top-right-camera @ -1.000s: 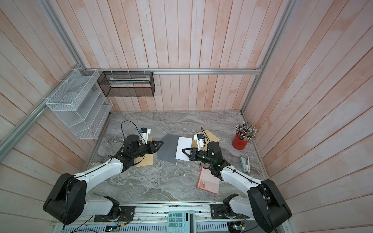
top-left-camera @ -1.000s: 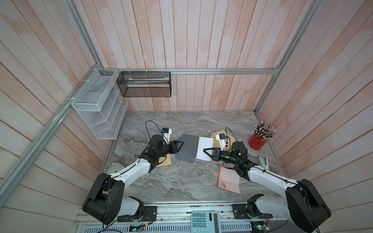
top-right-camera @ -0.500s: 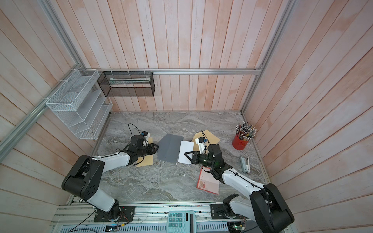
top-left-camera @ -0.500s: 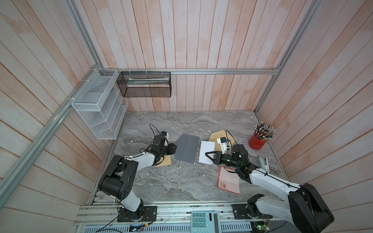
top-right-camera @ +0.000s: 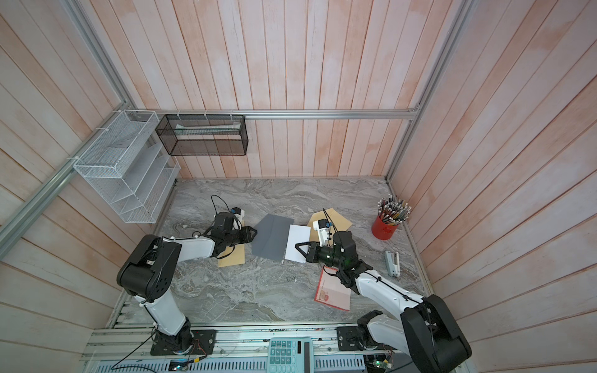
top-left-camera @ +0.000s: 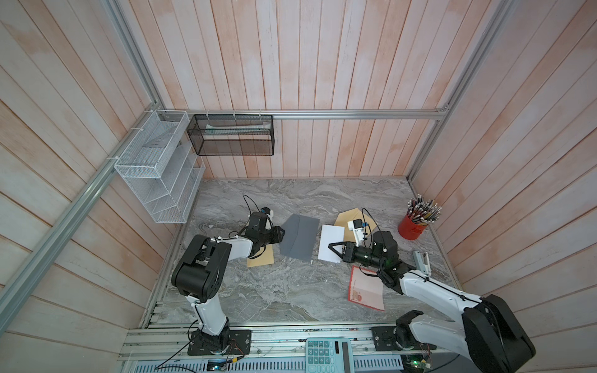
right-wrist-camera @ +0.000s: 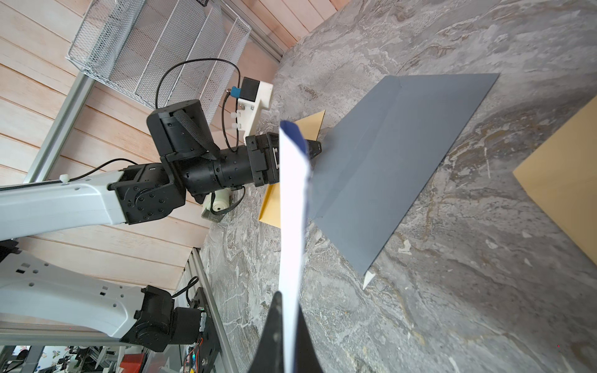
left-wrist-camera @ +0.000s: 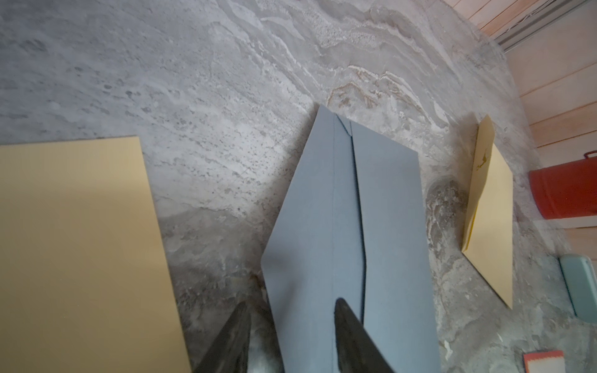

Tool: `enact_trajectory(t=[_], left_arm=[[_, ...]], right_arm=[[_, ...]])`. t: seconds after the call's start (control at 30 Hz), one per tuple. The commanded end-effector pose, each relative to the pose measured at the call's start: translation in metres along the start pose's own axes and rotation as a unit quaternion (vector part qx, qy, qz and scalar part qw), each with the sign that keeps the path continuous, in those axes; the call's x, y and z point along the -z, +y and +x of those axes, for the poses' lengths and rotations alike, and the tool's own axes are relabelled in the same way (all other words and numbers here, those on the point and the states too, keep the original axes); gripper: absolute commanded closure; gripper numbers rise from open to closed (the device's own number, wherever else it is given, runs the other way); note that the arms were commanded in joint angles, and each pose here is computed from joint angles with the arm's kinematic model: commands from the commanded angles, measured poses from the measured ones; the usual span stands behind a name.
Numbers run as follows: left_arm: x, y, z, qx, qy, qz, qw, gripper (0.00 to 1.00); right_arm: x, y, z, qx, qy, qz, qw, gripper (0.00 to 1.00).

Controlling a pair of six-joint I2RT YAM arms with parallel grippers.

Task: Fold the letter paper in half and place it into the envelope
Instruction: Pick up the envelope from the center of the board.

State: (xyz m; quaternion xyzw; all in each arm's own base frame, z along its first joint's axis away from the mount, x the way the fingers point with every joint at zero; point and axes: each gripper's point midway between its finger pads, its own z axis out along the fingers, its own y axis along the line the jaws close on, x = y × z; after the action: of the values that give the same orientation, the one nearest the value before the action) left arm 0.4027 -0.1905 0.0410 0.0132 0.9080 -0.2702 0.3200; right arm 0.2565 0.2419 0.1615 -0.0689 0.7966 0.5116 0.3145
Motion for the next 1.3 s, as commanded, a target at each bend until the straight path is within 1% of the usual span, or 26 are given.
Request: enact_trajectory(t=[0.0, 0.4, 0.67, 0.8, 1.17, 1.23, 1.27], left_arm=[[-0.003, -0.005, -0.001, -0.004, 0.001, 0.023, 1.000, 0.56], [-0.008, -0.016, 0.022, 0.025, 0.033, 0.075, 0.996, 0.59], [-0.008, -0.018, 0.029, 0.032, 0.047, 0.085, 0.995, 0.60], [-0.009, -0.022, 0.032, 0.037, 0.052, 0.098, 0.993, 0.62], [-0.016, -0.028, 0.037, 0.029, 0.065, 0.110, 0.991, 0.72], [-0.018, -0.029, 0.039, 0.029, 0.069, 0.114, 0.991, 0.79], [-0.018, -0.030, 0.039, 0.029, 0.070, 0.117, 0.990, 0.84]], right_arm=[[0.001, -0.002, 0.000, 0.003, -0.006, -0.001, 1.000, 1.00], [-0.001, -0.003, 0.003, 0.000, -0.003, -0.006, 1.000, 1.00], [-0.002, -0.003, 0.002, -0.001, -0.005, -0.007, 1.000, 1.00], [-0.003, -0.002, 0.000, -0.002, -0.005, -0.009, 1.000, 1.00], [-0.004, -0.004, 0.000, -0.004, -0.004, -0.006, 1.000, 1.00], [-0.005, -0.004, 0.000, -0.003, -0.002, -0.007, 1.000, 1.00], [-0.006, -0.004, 0.000, -0.005, -0.002, -0.007, 1.000, 1.00]])
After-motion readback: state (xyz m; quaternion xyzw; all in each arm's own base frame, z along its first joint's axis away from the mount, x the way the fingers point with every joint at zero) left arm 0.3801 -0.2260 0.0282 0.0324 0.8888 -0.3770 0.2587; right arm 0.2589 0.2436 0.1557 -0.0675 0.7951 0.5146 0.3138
